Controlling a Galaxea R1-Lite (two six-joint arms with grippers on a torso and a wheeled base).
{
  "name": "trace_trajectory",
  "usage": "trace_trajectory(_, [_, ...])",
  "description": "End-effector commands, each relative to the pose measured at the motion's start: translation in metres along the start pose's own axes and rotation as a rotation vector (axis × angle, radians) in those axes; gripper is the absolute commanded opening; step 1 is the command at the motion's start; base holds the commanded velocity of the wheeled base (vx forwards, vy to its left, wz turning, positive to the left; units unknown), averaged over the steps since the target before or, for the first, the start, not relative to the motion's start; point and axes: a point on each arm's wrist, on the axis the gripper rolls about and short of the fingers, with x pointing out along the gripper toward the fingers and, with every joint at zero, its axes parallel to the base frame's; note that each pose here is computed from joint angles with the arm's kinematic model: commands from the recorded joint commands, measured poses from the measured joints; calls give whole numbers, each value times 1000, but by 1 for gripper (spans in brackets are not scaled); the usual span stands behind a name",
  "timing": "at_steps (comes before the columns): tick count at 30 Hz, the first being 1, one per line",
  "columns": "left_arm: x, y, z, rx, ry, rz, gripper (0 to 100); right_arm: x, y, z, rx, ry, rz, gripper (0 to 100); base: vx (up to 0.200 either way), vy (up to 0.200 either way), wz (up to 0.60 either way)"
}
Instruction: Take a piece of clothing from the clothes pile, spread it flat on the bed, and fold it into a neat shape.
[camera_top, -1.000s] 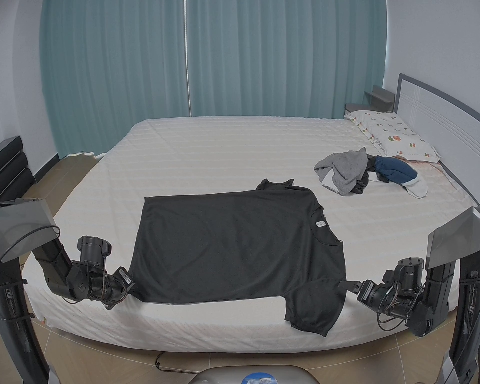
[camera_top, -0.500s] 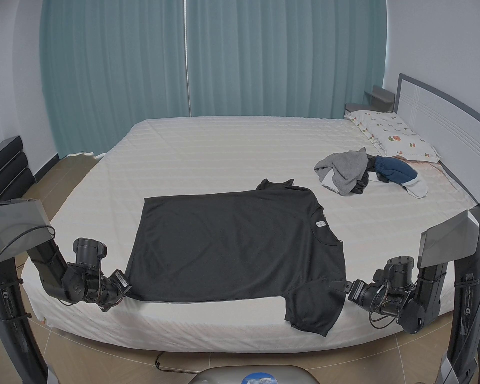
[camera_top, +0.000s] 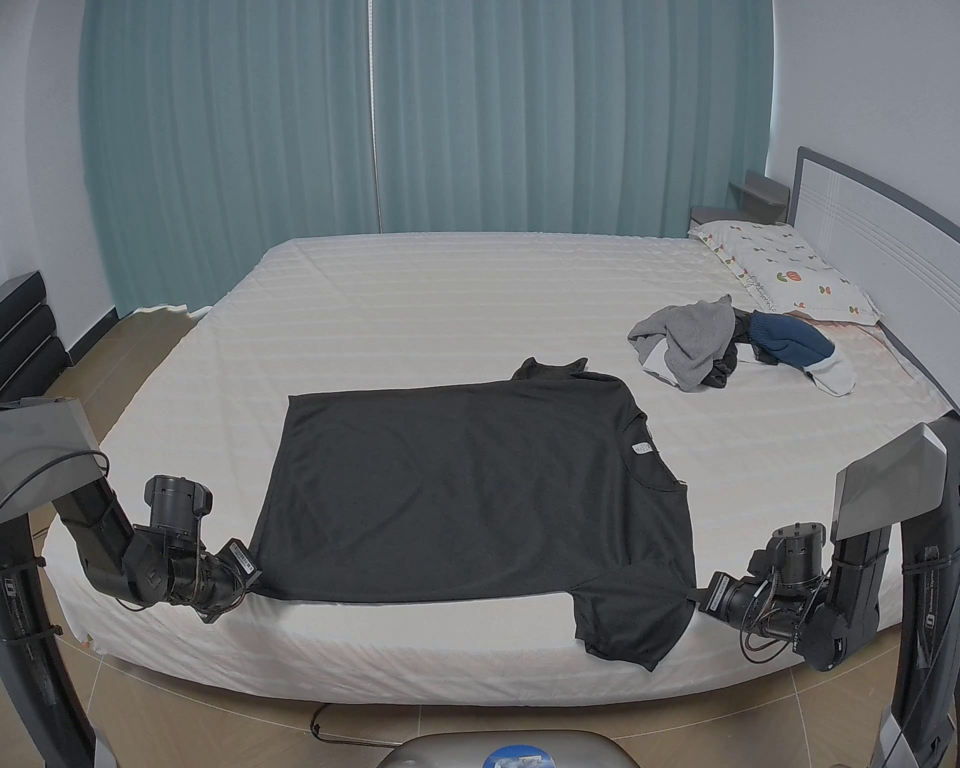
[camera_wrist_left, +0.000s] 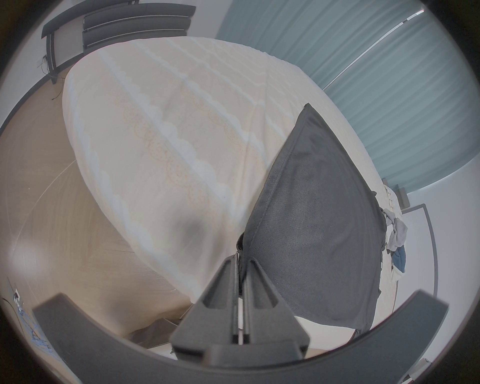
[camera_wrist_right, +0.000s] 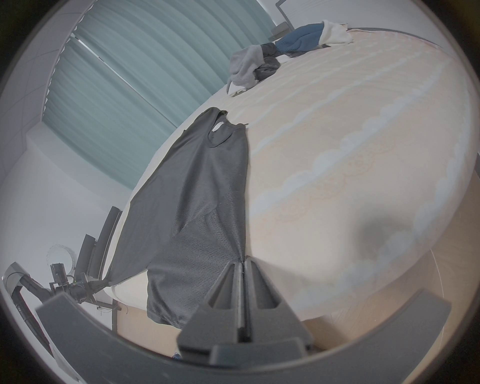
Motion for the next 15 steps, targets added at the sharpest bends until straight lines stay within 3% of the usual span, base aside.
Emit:
trace_trajectory(1, [0, 0, 0, 0, 0, 0, 0, -10, -4, 5, 17, -15, -14, 0, 0, 0, 0])
trace_trajectory(7, [-2, 1, -1, 3, 4, 7, 0, -24, -8, -2, 17, 24, -27, 0, 0, 0, 0])
trace_trajectory(15, [-8, 11, -11, 92, 35, 41, 0, -33, -12, -9, -19, 51, -28, 0, 0, 0, 0])
